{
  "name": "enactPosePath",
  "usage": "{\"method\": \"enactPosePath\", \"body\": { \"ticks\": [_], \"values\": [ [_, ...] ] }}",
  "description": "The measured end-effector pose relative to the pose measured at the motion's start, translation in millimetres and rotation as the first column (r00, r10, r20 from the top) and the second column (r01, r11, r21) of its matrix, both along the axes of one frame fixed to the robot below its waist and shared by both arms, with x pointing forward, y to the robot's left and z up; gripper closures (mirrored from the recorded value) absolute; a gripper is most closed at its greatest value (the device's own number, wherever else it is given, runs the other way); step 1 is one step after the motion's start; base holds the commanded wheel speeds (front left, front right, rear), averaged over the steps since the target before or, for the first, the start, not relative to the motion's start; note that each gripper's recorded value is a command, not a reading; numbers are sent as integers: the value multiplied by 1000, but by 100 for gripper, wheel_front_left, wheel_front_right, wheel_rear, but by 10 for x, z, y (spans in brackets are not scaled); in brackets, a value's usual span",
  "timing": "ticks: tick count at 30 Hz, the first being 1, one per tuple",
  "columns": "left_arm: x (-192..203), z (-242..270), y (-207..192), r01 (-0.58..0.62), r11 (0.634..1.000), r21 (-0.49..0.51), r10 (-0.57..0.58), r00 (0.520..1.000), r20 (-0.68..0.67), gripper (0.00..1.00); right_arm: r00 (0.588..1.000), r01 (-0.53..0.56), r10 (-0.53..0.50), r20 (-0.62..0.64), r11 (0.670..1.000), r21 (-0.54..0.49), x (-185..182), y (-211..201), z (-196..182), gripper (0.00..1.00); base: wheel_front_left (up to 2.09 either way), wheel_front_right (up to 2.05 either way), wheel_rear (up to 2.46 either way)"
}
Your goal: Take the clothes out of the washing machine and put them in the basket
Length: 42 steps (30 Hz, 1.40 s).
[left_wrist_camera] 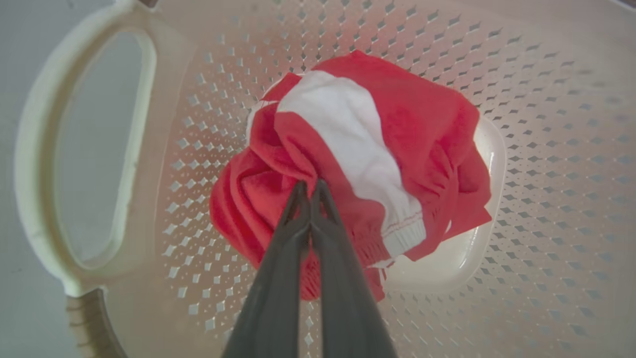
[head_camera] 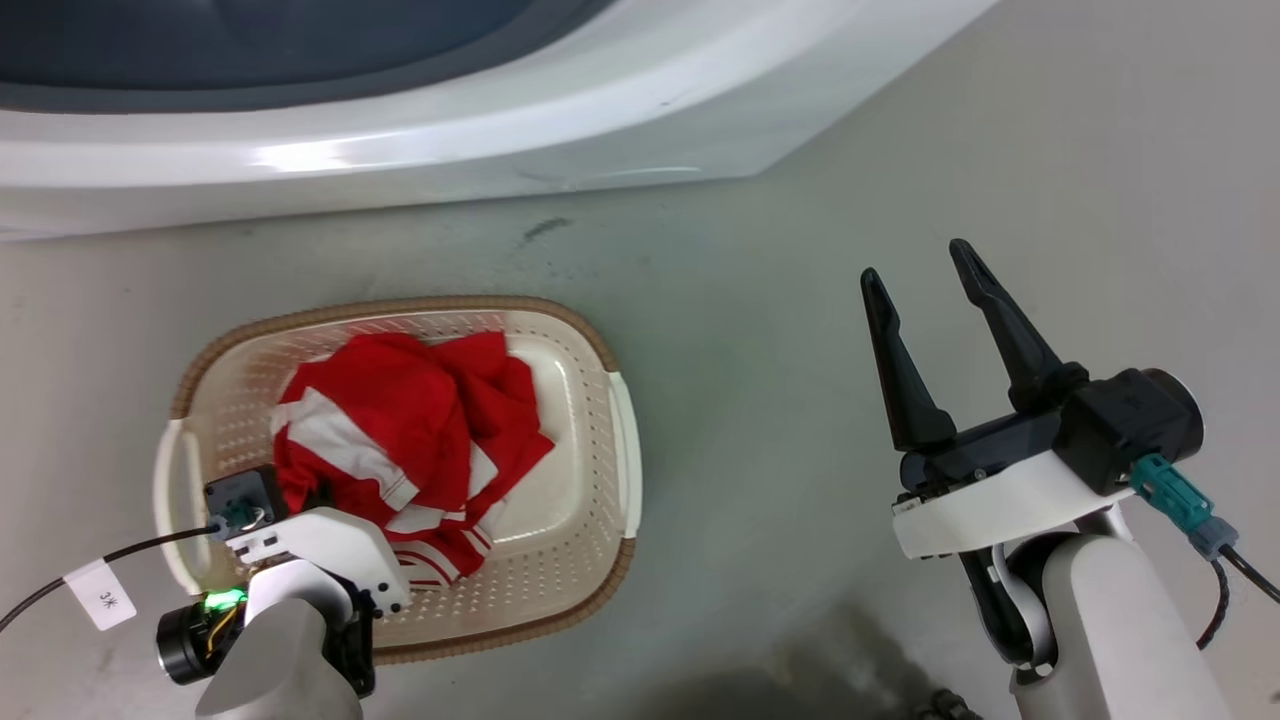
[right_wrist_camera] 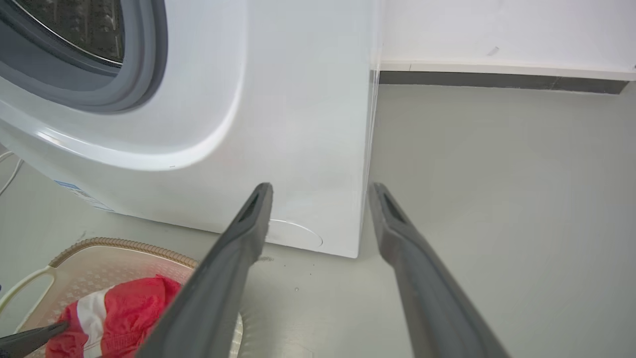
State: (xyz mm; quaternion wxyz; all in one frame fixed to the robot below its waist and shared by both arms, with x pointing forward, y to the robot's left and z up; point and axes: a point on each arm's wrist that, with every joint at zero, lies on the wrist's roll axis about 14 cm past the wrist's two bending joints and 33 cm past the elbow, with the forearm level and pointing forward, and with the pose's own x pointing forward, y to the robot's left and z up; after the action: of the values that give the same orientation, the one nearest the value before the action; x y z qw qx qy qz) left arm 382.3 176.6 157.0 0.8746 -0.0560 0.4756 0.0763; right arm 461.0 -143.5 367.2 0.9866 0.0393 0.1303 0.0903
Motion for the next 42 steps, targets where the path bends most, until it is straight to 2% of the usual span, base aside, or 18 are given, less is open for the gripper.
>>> {"method": "enactPosePath", "body": {
  "ticks": [3, 4, 5, 6, 7, 18, 22, 25, 28, 30, 36, 39, 42],
  "values": [
    [-28, -118, -54, 12, 1000, -7, -13, 999, -32, 100, 1000, 20, -20, -23, 1000, -11, -23, -86, -103, 0, 0, 0, 0],
    [-30, -141, -81, 16, 1000, -15, -17, 999, -38, 89, 999, 25, -26, -26, 1000, -12, -25, -107, -120, 0, 0, 0, 0],
    [-35, -152, -105, 22, 1000, -19, -23, 999, -43, 59, 999, 31, -31, -32, 999, -13, -36, -127, -140, 0, 0, 0, 0],
    [-42, -148, -122, 29, 999, -23, -30, 999, -44, 10, 999, 34, -34, -32, 999, -15, -45, -139, -139, 0, 0, 0, 0],
    [-36, -130, -133, 32, 999, -25, -33, 999, -41, 0, 999, 36, -36, -18, 999, -16, -39, -145, -103, 0, 0, 0, 0],
    [123, 539, -229, 63, 996, -59, -55, 991, 125, 0, 996, 58, -55, 76, 998, -29, -209, -204, 393, 0, 0, 0, 0],
    [254, 935, -267, 77, 995, -69, -58, 967, 248, 0, 991, 75, -71, 113, 997, -33, -340, -249, 628, 0, 0, 0, 0],
    [385, 1281, -291, 94, 993, -69, -63, 931, 358, 0, 986, 90, -84, 145, 995, -40, -433, -294, 797, 0, 0, 0, 0],
    [536, 1686, -262, 93, 994, -53, -56, 875, 481, 0, 981, 94, -86, 173, 995, -40, -518, -297, 949, 0, 0, 0, 0],
    [638, 1994, -246, 96, 995, -40, -56, 821, 568, 0, 976, 94, -84, 202, 995, -38, -550, -288, 1066, 0, 0, 0, 0],
    [799, 2913, -220, 113, 993, 24, -89, 620, 780, 0, 958, 92, -78, 275, 995, -39, -625, -272, 1346, 0, 0, 0, 0],
    [789, 3324, -228, 113, 992, 63, -113, 515, 850, 0, 951, 92, -76, 301, 995, -39, -654, -267, 1451, 0, 0, 0, 0],
    [704, 3608, -257, 116, 988, 97, -139, 436, 889, 0, 944, 91, -74, 321, 995, -37, -705, -261, 1529, 0, 0, 0, 0]
  ]
}}
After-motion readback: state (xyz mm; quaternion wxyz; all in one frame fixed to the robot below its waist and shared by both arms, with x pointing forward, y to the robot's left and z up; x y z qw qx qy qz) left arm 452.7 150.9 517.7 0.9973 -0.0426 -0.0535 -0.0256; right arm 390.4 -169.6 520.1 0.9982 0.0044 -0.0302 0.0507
